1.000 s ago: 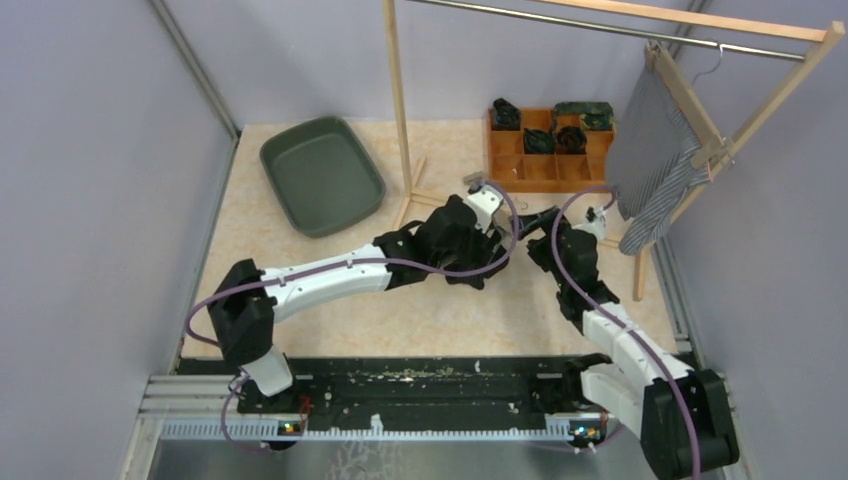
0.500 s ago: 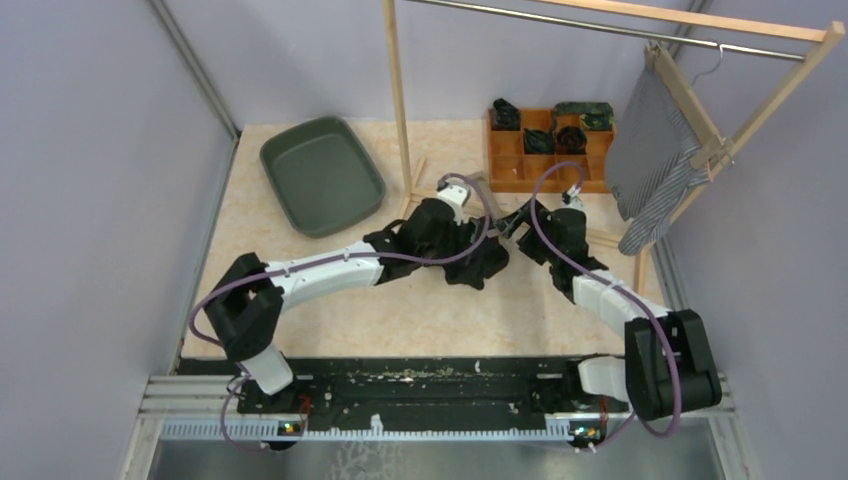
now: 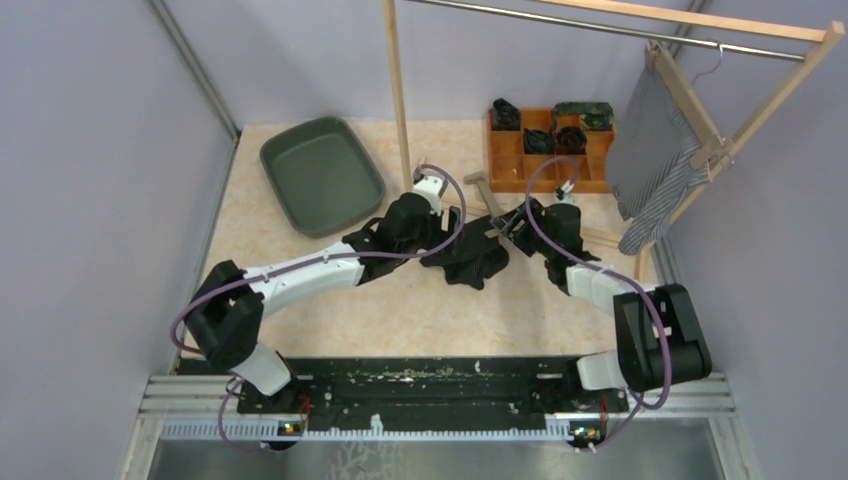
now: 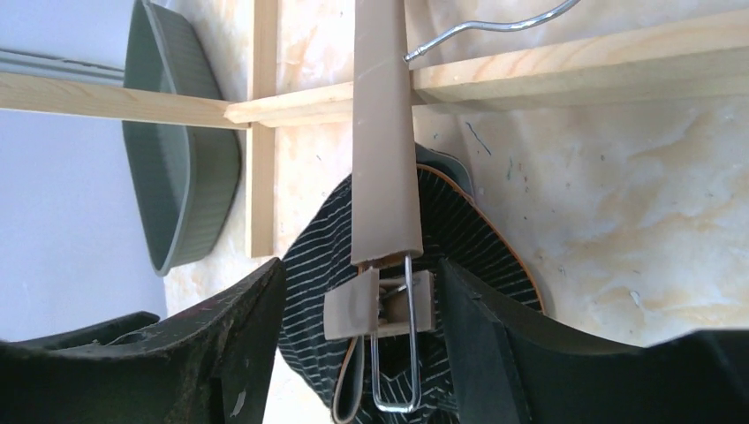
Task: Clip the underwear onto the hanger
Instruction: Clamp the underwear onto the hanger, then adjust the underwear at the center of the board.
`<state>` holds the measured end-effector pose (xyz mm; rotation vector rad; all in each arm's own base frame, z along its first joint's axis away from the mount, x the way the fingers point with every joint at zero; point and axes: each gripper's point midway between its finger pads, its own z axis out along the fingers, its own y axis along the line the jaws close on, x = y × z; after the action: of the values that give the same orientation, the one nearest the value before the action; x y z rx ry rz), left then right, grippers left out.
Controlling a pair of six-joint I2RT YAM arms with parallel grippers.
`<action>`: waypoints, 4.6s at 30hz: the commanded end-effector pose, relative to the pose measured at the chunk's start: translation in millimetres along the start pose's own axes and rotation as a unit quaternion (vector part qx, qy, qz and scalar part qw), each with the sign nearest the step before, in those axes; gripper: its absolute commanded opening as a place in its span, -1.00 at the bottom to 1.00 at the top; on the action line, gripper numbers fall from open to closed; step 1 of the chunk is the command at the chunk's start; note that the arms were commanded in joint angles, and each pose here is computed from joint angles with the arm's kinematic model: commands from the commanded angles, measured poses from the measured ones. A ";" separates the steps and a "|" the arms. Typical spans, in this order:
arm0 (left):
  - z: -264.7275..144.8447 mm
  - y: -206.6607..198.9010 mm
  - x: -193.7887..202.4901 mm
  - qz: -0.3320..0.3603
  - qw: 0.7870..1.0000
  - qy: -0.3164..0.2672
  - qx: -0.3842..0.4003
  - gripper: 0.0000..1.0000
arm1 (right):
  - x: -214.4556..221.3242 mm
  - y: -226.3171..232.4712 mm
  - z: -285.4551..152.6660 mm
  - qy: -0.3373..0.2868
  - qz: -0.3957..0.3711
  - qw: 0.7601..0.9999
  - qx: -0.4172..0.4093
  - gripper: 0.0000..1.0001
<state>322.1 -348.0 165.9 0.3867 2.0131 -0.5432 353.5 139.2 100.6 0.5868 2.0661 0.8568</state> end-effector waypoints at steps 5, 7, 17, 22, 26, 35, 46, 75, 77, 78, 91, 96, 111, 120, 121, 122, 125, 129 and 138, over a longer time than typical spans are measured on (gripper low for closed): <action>-10.4 4.1 -4.7 -0.013 1.000 -0.011 0.008 0.68 | -15.7 31.4 17.4 -0.012 0.017 0.998 -0.065 0.16; -10.8 6.9 -3.7 -0.015 1.000 -0.011 0.006 0.68 | -14.6 31.5 17.6 -0.011 0.022 0.997 -0.068 -0.02; -12.9 15.3 -4.4 -0.026 1.000 -0.011 0.003 0.68 | -33.9 53.2 3.3 -0.044 0.014 0.995 -0.093 -0.64; -20.6 24.6 -5.7 -0.030 0.999 -0.020 -0.010 0.68 | -55.6 86.7 -11.9 -0.076 0.012 0.987 -0.141 -0.70; -29.3 34.0 -10.5 -0.039 0.999 -0.032 -0.018 0.68 | -77.6 120.5 -24.9 -0.100 0.016 0.977 -0.186 -0.71; -39.2 48.6 -20.4 -0.049 0.997 -0.046 -0.031 0.69 | -132.3 190.9 -37.3 -0.145 0.016 0.958 -0.248 -0.72; -47.3 58.6 -26.3 -0.052 0.996 -0.056 -0.038 0.69 | -143.2 247.2 -44.5 -0.145 0.002 0.948 -0.285 -0.74; 2.2 19.8 6.6 -0.051 0.997 0.007 0.050 0.67 | 65.3 -32.4 -147.6 -0.037 0.026 0.999 0.010 -0.72; 8.4 15.5 5.6 -0.048 0.997 0.006 0.055 0.67 | 69.1 -37.1 -146.7 -0.033 0.031 0.999 0.015 -0.72; 10.9 13.0 4.4 -0.046 0.997 0.004 0.057 0.67 | 70.7 -40.0 -146.0 -0.032 0.032 0.999 0.018 -0.72; 71.5 -25.8 28.5 -0.008 0.996 0.015 0.087 0.66 | 43.0 -37.3 -163.1 -0.113 0.037 0.993 0.008 -0.71; 96.1 -32.9 51.8 -0.005 0.994 0.052 0.095 0.65 | 39.9 -35.1 -165.9 -0.118 0.034 0.992 0.007 -0.72; 101.4 -31.1 87.6 0.008 0.990 0.104 0.091 -0.74 | 45.5 -41.3 -156.6 -0.114 0.057 0.992 0.009 -0.73; 67.1 -14.5 49.3 0.011 0.998 0.043 0.054 -0.88 | 44.7 -30.3 -152.6 -0.114 0.056 0.992 -0.022 -0.74; 63.3 -12.9 45.4 0.012 0.998 0.037 0.051 -0.88 | 45.1 -29.1 -151.6 -0.113 0.059 0.991 -0.026 -0.74; 60.5 -11.0 43.9 0.015 0.998 0.034 0.047 -0.87 | 45.7 -28.6 -150.1 -0.113 0.063 0.991 -0.030 -0.74; 53.1 -7.3 34.9 0.021 0.999 0.027 0.039 -0.88 | 45.7 -21.3 -149.7 -0.110 0.072 0.990 -0.048 -0.75; 46.3 -3.6 34.9 0.023 0.999 0.024 0.034 -0.87 | 50.8 -27.5 -149.7 -0.099 0.071 0.992 -0.034 -0.76; 42.8 -0.9 33.9 0.019 0.999 0.021 0.029 -0.88 | 52.6 -29.7 -148.7 -0.097 0.071 0.992 -0.030 -0.76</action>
<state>335.5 -372.7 105.4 0.4866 2.0634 -0.5802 192.6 95.7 94.1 0.7853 1.9215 0.8401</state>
